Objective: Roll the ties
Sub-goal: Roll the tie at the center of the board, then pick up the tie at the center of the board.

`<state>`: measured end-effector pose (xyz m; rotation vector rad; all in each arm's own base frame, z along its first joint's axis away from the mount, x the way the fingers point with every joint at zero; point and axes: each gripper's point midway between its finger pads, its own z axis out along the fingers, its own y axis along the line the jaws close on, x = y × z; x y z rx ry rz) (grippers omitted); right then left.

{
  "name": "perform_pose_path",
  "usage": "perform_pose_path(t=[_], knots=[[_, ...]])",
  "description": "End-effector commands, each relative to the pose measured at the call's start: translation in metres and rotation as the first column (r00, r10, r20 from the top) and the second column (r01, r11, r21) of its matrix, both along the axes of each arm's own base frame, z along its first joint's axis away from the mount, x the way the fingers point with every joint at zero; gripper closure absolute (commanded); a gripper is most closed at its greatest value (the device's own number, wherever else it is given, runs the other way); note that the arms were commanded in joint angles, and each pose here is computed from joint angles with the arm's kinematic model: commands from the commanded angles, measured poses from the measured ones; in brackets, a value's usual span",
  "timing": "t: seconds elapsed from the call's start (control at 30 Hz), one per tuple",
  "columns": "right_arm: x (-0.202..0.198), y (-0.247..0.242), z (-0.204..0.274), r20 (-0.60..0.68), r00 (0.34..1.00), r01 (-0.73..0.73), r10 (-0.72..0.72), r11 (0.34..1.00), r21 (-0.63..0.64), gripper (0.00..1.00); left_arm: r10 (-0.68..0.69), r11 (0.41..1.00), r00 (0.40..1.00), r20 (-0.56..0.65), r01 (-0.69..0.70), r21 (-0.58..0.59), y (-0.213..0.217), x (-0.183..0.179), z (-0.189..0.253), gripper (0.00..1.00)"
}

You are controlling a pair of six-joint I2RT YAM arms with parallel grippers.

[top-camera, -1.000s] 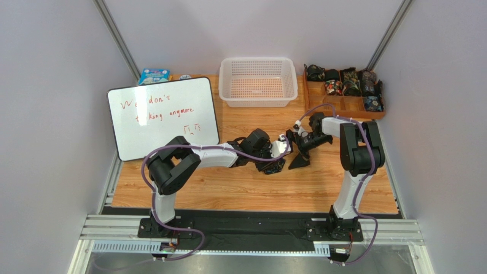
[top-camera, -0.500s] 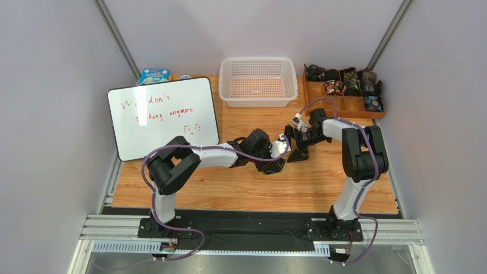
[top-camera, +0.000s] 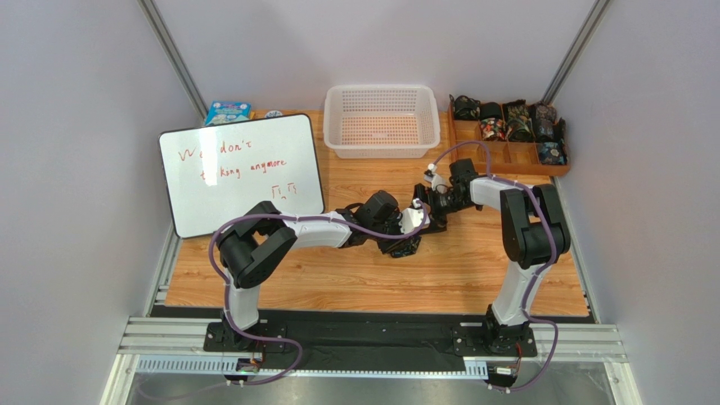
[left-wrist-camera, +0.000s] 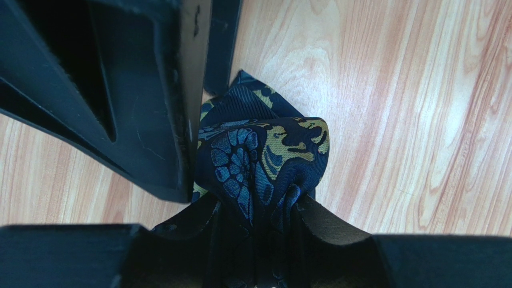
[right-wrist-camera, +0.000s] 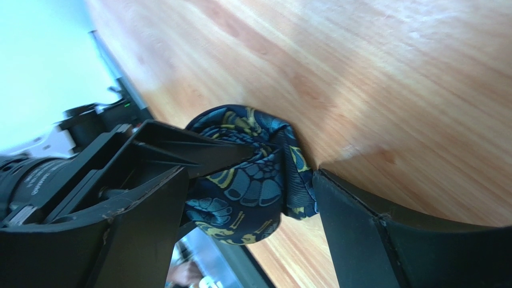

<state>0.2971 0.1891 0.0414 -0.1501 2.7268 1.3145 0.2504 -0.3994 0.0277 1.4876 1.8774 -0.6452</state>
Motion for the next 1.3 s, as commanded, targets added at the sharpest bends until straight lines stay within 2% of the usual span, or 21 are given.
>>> perform_pose_path(t=[0.0, 0.4, 0.7, 0.77, 0.8, 0.87, 0.9, 0.97, 1.0, 1.03, 1.13, 1.17, 1.23, 1.27], knots=[[-0.017, -0.007, -0.033, -0.085, 0.996, -0.032, 0.032, 0.999, -0.004, 0.13, 0.003, 0.981, 0.995, -0.102, 0.017, 0.192, 0.041, -0.027, -0.050, 0.82], [-0.037, 0.006, 0.006, -0.157, 0.983, -0.063, 0.096, 0.977, 0.201, 0.14, 0.011, 0.981, 0.995, -0.102, 0.009, 0.196, 0.042, -0.027, -0.050, 0.82], [-0.039, 0.009, 0.016, -0.172, 0.980, -0.052, 0.097, 0.968, 0.247, 0.18, 0.012, 0.981, 0.994, -0.107, 0.009, 0.193, 0.040, -0.026, -0.050, 0.82], [-0.037, 0.009, 0.015, -0.177, 0.980, -0.048, 0.095, 0.966, 0.253, 0.27, 0.012, 0.981, 0.994, -0.107, 0.010, 0.195, 0.040, -0.026, -0.049, 0.82], [-0.037, 0.009, 0.013, -0.180, 0.979, -0.048, 0.096, 0.966, 0.252, 0.38, 0.013, 0.980, 0.994, -0.107, 0.009, 0.199, 0.040, -0.026, -0.050, 0.82], [-0.038, 0.009, 0.012, -0.182, 0.978, -0.050, 0.098, 0.967, 0.249, 0.52, 0.014, 0.980, 0.994, -0.107, 0.008, 0.201, 0.040, -0.026, -0.051, 0.82], [-0.037, 0.008, 0.011, -0.179, 0.979, -0.050, 0.096, 0.968, 0.245, 0.67, 0.016, 0.980, 0.994, -0.106, 0.005, 0.198, 0.040, -0.025, -0.049, 0.82], [-0.038, 0.008, 0.009, -0.176, 0.980, -0.054, 0.096, 0.971, 0.232, 0.81, 0.017, 0.980, 0.994, -0.110, 0.005, 0.197, 0.040, -0.026, -0.049, 0.82], [-0.039, 0.007, 0.008, -0.175, 0.980, -0.054, 0.095, 0.972, 0.227, 0.95, 0.019, 0.980, 0.994, -0.111, 0.004, 0.197, 0.040, -0.026, -0.049, 0.82], [-0.038, 0.007, 0.009, -0.171, 0.981, -0.055, 0.094, 0.974, 0.222, 1.00, 0.021, 0.981, 0.993, -0.112, 0.001, 0.196, 0.041, -0.027, -0.049, 0.82], [-0.037, 0.006, 0.009, -0.158, 0.983, -0.057, 0.091, 0.977, 0.206, 1.00, 0.028, 0.981, 0.993, -0.112, -0.006, 0.193, 0.040, -0.026, -0.046, 0.74], [-0.037, 0.005, 0.009, -0.156, 0.984, -0.055, 0.087, 0.979, 0.198, 1.00, 0.025, 0.983, 0.994, -0.111, -0.004, 0.185, 0.039, -0.026, -0.042, 0.65], [-0.035, 0.004, 0.010, -0.146, 0.986, -0.054, 0.081, 0.982, 0.183, 1.00, 0.024, 0.985, 0.994, -0.107, -0.006, 0.170, 0.039, -0.026, -0.035, 0.53], [-0.033, 0.002, 0.012, -0.131, 0.989, -0.053, 0.075, 0.984, 0.168, 1.00, 0.018, 0.990, 0.995, -0.100, -0.004, 0.139, 0.036, -0.026, -0.023, 0.43]])
